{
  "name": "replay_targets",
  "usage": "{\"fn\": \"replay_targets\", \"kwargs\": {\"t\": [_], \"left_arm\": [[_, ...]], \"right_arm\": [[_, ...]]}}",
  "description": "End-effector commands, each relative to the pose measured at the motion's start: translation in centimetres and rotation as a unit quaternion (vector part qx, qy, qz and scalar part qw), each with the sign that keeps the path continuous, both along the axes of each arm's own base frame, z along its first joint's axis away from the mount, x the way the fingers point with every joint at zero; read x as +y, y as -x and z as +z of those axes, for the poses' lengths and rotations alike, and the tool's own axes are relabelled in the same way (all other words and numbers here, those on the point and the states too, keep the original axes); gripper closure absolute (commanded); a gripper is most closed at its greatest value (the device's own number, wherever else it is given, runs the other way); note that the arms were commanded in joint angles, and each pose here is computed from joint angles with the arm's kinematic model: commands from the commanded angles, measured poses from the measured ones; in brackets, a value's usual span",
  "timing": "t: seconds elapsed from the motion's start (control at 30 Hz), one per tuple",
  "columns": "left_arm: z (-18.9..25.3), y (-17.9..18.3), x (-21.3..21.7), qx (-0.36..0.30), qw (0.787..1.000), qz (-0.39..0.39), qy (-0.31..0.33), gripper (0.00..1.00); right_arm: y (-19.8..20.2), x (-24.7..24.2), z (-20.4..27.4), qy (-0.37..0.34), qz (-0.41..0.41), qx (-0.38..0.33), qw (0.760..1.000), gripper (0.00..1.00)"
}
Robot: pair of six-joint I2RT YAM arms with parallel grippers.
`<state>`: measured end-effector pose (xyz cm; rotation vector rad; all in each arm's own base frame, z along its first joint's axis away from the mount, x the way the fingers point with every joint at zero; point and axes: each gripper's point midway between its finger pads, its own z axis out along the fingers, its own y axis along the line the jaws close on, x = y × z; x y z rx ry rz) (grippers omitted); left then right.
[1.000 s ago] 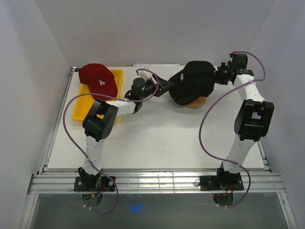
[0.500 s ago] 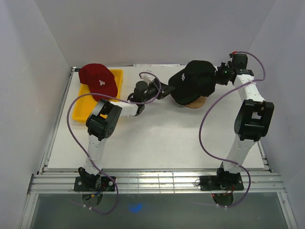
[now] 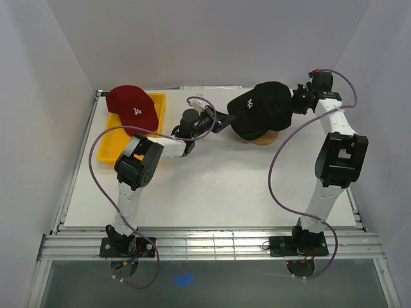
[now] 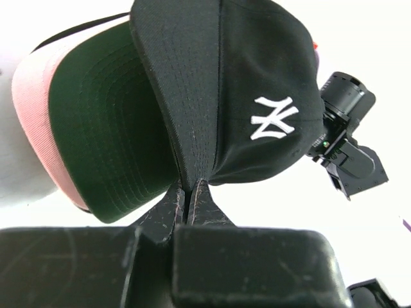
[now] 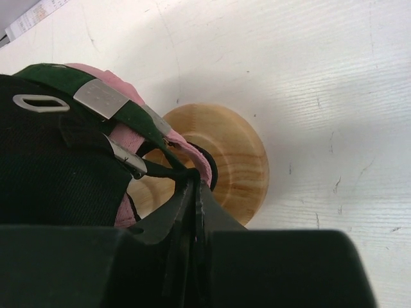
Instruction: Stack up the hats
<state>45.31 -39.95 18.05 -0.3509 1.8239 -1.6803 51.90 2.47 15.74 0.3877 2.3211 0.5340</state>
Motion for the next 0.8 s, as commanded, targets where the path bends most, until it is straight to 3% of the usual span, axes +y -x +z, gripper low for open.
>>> {"fn": "replay_targets", "kwargs": {"t": [0.0, 0.23, 0.77], "left_arm": [[-5.0, -0.4, 1.2, 0.101, 0.991, 0.045, -0.075, 1.00], [-8.6, -0.4, 3.4, 0.173, 0.976, 0.080, -0.109, 1.00], [-12.9, -0.1, 6.3, 0.242, 0.949, 0.112, -0.167, 1.00]], "right_arm": [[0.6, -0.3, -1.0, 0.015, 0.005, 0.033, 0.999, 0.91], [1.0, -1.2, -2.3, 0.023, -0.005, 0.052, 0.998, 0.91], [1.5, -1.8, -3.9, 0.020, -0.012, 0.072, 0.997, 0.91]]}}
